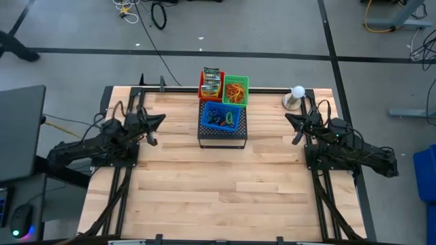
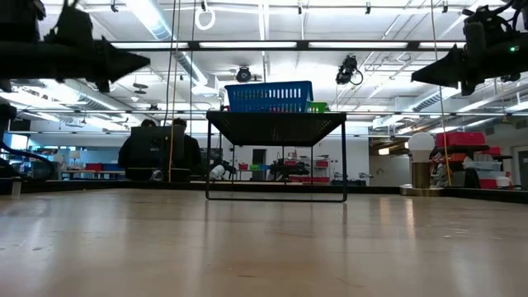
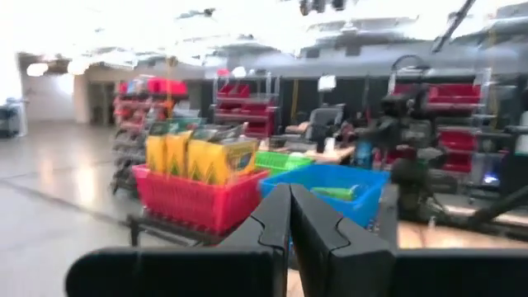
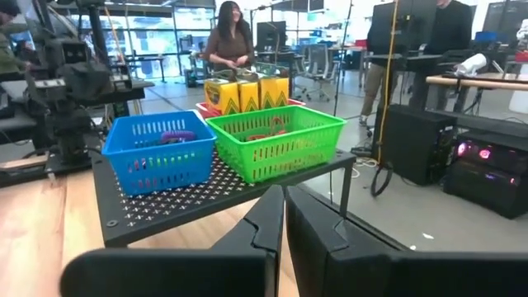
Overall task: Pick & Place Office Desk Supplies
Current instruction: Return to Home Position
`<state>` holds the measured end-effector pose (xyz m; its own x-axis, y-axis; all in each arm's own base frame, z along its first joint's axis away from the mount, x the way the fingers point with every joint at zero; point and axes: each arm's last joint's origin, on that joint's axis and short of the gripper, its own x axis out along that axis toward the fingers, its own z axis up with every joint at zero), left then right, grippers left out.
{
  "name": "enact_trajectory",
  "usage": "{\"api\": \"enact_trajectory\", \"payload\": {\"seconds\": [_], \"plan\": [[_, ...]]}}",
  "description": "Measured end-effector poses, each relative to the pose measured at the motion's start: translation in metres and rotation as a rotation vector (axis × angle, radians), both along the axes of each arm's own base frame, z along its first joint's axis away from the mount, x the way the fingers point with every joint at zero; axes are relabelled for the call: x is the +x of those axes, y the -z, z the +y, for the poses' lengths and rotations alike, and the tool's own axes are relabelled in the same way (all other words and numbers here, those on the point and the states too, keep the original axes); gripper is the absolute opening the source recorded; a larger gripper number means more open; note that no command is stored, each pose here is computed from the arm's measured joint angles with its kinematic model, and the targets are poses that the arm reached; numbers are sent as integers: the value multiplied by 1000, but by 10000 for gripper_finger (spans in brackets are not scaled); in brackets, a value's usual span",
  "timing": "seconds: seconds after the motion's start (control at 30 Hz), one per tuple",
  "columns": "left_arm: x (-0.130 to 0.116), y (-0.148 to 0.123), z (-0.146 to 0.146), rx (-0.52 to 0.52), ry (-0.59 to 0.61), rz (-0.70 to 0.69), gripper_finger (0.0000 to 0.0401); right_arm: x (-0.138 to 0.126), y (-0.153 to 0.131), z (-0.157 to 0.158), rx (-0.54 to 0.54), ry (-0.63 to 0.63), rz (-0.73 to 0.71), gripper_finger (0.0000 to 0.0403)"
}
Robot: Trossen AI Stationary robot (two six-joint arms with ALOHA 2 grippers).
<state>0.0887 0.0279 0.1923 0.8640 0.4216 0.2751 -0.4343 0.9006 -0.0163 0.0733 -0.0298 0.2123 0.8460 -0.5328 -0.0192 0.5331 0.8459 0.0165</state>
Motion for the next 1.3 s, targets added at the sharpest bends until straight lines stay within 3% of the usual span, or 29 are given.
{"api": "enact_trajectory", "payload": {"seconds": [0.13,0.37,0.8,1.0,1.3], "plan": [[1,4,2,-45,-49,24,16,0,9,0,52,-2,73,25],[1,7,2,-54,-51,57,16,8,26,-1,105,-23,27,25],[3,12,2,-90,-46,98,16,8,34,-1,100,-37,93,25],[3,12,2,-92,-45,93,16,18,42,-4,73,-49,-53,25],[3,12,2,-93,-43,97,16,19,44,-4,43,-63,-70,25]]}}
